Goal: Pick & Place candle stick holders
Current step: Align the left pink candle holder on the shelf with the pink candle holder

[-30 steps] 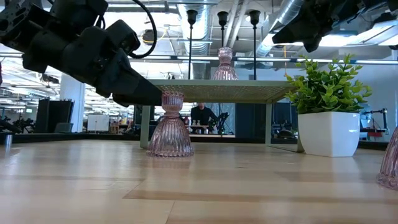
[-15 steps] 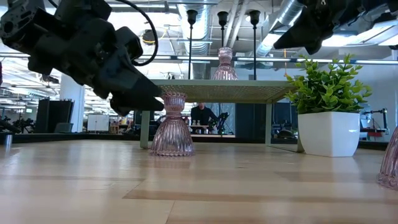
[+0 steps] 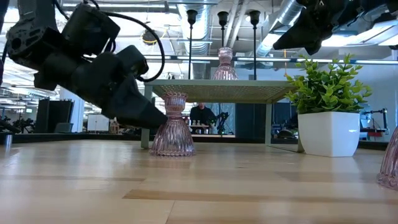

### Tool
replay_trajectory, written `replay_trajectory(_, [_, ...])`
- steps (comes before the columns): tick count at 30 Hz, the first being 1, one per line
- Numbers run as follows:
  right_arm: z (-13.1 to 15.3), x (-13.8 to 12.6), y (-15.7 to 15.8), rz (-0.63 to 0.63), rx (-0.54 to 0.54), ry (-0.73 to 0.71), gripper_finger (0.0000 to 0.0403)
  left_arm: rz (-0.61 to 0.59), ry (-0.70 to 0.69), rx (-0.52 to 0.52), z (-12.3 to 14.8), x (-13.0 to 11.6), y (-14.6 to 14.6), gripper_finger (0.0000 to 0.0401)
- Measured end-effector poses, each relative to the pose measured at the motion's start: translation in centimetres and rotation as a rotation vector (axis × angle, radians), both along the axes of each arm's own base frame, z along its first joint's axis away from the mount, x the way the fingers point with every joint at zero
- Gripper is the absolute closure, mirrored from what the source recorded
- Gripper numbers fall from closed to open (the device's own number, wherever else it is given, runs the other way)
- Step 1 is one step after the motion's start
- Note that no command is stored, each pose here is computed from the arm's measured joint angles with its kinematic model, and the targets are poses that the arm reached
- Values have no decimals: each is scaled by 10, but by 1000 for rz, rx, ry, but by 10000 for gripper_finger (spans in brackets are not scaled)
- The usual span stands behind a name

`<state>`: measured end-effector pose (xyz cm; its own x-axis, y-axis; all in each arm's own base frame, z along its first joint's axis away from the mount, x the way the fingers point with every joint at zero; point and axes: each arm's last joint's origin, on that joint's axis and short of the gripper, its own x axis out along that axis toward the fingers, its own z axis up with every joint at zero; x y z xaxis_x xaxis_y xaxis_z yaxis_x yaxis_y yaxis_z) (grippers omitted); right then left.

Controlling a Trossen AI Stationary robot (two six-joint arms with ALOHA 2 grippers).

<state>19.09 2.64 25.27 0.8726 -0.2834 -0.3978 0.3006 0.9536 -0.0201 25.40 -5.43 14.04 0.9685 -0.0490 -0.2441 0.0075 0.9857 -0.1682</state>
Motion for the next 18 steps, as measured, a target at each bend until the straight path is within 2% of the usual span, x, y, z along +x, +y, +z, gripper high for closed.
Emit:
replay_trajectory(5, [-1,0,0,0,-2,6,403,-15,-25,80,2,11,-4,161])
replay_trajectory(18, [-2,-1,0,1,-7,25,403,-12,-56,68,6,15,-5,161])
